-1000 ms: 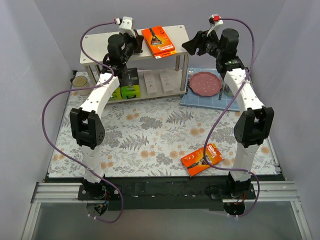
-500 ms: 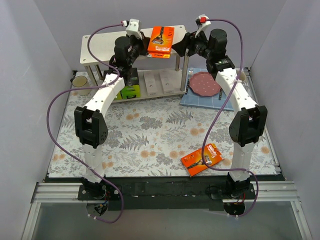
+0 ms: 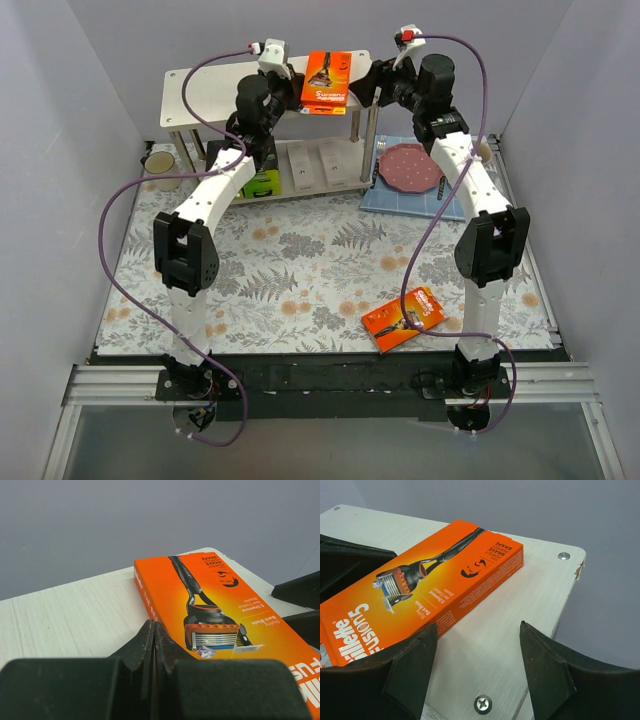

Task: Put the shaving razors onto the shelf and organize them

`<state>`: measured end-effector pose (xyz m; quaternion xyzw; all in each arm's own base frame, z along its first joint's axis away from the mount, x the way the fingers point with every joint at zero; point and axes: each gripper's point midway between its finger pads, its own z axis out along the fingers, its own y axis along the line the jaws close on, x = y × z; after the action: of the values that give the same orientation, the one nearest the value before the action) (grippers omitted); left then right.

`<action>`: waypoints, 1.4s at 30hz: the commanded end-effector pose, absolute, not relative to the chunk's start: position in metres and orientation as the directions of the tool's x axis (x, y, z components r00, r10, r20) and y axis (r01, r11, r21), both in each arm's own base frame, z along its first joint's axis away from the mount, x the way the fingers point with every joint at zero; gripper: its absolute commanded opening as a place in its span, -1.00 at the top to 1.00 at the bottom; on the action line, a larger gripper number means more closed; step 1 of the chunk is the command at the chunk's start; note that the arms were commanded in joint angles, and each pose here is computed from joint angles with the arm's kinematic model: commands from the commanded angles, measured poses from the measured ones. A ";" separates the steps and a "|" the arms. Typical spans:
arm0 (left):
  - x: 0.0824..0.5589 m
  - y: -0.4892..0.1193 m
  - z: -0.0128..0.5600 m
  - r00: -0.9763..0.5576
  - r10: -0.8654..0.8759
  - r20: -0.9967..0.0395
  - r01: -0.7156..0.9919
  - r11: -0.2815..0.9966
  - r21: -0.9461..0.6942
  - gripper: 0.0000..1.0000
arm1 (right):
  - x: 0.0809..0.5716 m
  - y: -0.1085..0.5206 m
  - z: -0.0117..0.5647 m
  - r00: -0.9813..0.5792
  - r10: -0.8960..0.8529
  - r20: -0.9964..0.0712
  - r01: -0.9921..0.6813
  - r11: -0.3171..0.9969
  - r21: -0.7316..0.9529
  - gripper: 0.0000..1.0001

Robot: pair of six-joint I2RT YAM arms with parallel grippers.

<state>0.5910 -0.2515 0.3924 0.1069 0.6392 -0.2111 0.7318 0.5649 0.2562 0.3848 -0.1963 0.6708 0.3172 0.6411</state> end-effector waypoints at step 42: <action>0.542 -0.198 0.427 0.216 -0.151 -0.965 0.133 0.983 -0.125 0.87 | 0.600 0.194 0.415 0.018 0.154 -0.988 -0.505 0.854 0.124 -0.58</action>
<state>0.5698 -0.2416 0.3933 0.0450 0.6303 -0.1129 0.7668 0.6100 0.2372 0.3786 -0.1648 0.6645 0.2670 0.6782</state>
